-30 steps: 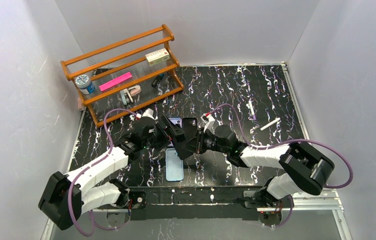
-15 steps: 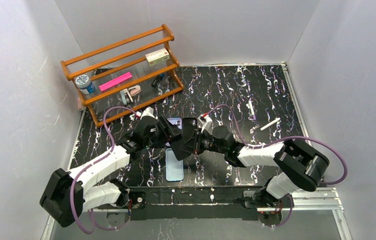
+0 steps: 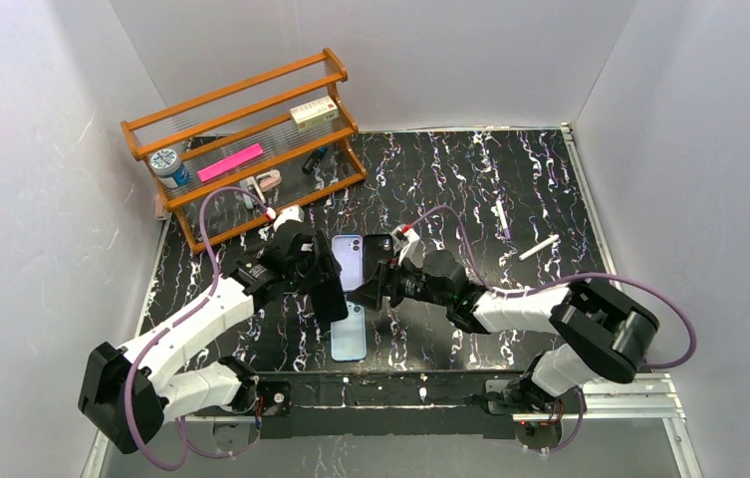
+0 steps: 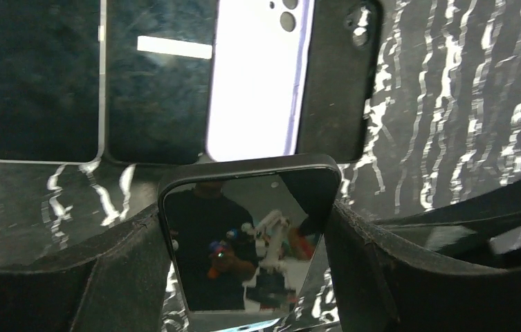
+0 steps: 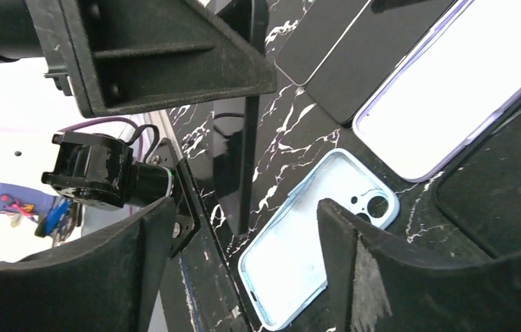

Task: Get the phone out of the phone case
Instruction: Place the phone at the center of the board.

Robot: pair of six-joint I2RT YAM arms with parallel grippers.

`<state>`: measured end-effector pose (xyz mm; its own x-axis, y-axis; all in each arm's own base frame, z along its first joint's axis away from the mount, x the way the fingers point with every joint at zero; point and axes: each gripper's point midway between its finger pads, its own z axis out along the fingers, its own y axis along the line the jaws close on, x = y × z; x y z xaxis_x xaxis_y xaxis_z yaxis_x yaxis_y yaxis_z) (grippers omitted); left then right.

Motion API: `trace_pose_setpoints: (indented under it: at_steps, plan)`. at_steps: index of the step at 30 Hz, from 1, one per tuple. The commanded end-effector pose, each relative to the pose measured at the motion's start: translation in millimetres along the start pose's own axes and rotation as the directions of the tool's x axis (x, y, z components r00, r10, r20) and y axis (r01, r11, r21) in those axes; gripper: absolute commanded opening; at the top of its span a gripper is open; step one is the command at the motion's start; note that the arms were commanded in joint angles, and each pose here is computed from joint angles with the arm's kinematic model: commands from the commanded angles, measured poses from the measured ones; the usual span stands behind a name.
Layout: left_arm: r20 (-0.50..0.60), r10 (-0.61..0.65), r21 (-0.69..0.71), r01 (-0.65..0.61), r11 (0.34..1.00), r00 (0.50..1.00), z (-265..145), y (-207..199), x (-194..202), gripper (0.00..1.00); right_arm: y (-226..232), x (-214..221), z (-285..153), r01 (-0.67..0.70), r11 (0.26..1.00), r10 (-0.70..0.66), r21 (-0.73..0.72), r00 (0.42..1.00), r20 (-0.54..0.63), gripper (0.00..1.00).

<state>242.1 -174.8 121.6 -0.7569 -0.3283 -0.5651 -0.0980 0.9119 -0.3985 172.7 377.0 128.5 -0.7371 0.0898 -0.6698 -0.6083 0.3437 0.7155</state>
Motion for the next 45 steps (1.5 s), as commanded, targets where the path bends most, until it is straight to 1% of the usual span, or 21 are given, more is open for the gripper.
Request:
trace_pose_setpoints:
  at_steps: [1,4,6,10,15,18,24,29,38,42,45]
  plan:
    - [-0.062,0.154,-0.137,-0.161,0.977,0.986,-23.2,33.7,3.2,0.0,1.9,-26.9,-11.6,0.09,0.994,-0.095,0.056,0.99,0.103,0.85]
    - [-0.172,0.189,-0.166,-0.218,0.962,0.967,-23.8,49.3,25.4,0.04,-11.0,-33.4,-24.5,0.117,0.982,-0.137,0.149,0.982,0.133,0.92]
    - [-0.219,0.195,-0.183,-0.237,0.954,0.956,-21.9,59.1,37.6,0.05,-20.4,-39.8,-34.1,0.137,0.967,-0.173,0.216,0.972,0.16,0.94]
    - [-0.236,0.195,-0.197,-0.243,0.95,0.952,-16.4,68.6,47.5,0.07,-34.0,-51.9,-55.4,0.149,0.934,-0.227,0.325,0.95,0.216,0.97]
    - [-0.274,0.201,-0.188,-0.257,0.948,0.94,-3.4,69.6,57.9,0.14,-41.5,-59.9,-76.9,0.145,0.908,-0.262,0.392,0.928,0.265,0.98]
    - [-0.301,0.204,-0.196,-0.269,0.943,0.932,5.4,73.9,65.7,0.18,-42.0,-63.2,-85.4,0.143,0.901,-0.276,0.41,0.918,0.285,0.99]
    - [-0.32,0.221,-0.189,-0.291,0.938,0.921,17.2,76.8,72.6,0.23,-42.3,-68.0,-96.0,0.145,0.891,-0.296,0.43,0.904,0.309,0.99]
    - [-0.321,0.22,-0.171,-0.285,0.943,0.921,25.7,73.5,75.8,0.28,-43.1,-69.6,-98.8,0.151,0.885,-0.307,0.441,0.9,0.309,0.99]
    - [-0.323,0.225,-0.185,-0.294,0.938,0.919,33.9,76.3,75.9,0.46,-42.4,-72.9,-105.8,0.153,0.876,-0.32,0.458,0.894,0.313,0.99]
    - [-0.323,0.22,-0.185,-0.289,0.939,0.921,35.9,76.9,76.8,0.5,-42.1,-73.0,-108.9,0.151,0.874,-0.321,0.462,0.893,0.316,0.99]
    - [-0.319,0.214,-0.189,-0.284,0.94,0.923,36.1,78.0,75.4,0.56,-41.3,-73.3,-109.3,0.15,0.875,-0.319,0.46,0.893,0.316,0.99]
